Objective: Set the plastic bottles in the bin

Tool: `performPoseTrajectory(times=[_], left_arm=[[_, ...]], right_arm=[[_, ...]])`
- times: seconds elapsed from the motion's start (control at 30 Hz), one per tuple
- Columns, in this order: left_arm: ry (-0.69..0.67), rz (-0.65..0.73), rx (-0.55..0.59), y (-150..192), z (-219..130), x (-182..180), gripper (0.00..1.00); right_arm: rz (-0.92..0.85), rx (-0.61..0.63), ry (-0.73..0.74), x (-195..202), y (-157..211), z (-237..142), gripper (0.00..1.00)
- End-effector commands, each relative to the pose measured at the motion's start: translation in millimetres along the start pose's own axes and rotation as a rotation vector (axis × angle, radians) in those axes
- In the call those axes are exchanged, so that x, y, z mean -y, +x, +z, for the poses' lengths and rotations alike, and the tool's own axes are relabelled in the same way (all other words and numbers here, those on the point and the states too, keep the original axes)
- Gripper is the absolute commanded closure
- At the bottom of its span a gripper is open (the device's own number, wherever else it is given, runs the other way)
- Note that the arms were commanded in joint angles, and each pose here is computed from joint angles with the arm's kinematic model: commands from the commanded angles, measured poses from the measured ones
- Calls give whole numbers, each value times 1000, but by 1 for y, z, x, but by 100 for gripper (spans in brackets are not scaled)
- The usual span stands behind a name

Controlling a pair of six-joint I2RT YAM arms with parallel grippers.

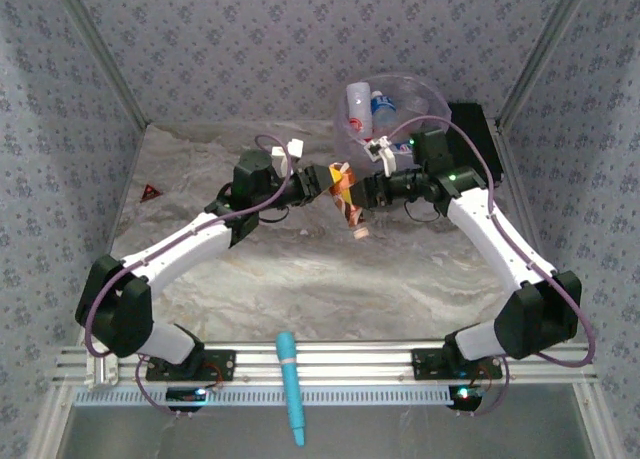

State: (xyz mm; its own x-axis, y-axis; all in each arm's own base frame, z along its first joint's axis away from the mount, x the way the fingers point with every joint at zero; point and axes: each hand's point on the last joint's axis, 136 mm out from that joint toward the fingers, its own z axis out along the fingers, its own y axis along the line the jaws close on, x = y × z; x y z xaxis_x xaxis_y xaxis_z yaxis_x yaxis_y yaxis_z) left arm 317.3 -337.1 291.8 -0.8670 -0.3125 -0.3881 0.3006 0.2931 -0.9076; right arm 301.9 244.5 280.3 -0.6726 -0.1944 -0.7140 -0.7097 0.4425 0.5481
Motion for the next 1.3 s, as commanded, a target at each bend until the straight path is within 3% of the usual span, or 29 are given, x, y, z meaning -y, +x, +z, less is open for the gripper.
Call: performPoseTrajectory(times=[0.0, 0.23, 0.3, 0.47, 0.63, 0.77, 0.93, 1.27], left_arm=[[67, 34, 34, -11, 4, 25, 55], [61, 47, 73, -21, -10, 29, 26], [33, 47, 118, -31, -24, 25, 23], [-88, 53, 217, -45, -63, -3, 22], [-184, 43, 222, -40, -82, -29, 23], [-240, 37, 229, -36, -90, -45, 23], [-257, 8, 237, -36, -88, -56, 24], [-273, 16, 250, -35, -98, -53, 24]], right_arm=[[-31, 17, -66, -20, -12, -6, 53], [-50, 54, 15, -13, -29, -26, 57], [-49, 64, 83, -8, -36, -38, 57], [-84, 156, 353, 6, -69, -82, 60], [-178, 285, 573, 12, -111, -131, 64], [-18, 382, 794, 43, -133, -169, 68], [230, 526, 892, 78, -144, -181, 82], [514, 692, 935, 122, -146, -165, 86]])
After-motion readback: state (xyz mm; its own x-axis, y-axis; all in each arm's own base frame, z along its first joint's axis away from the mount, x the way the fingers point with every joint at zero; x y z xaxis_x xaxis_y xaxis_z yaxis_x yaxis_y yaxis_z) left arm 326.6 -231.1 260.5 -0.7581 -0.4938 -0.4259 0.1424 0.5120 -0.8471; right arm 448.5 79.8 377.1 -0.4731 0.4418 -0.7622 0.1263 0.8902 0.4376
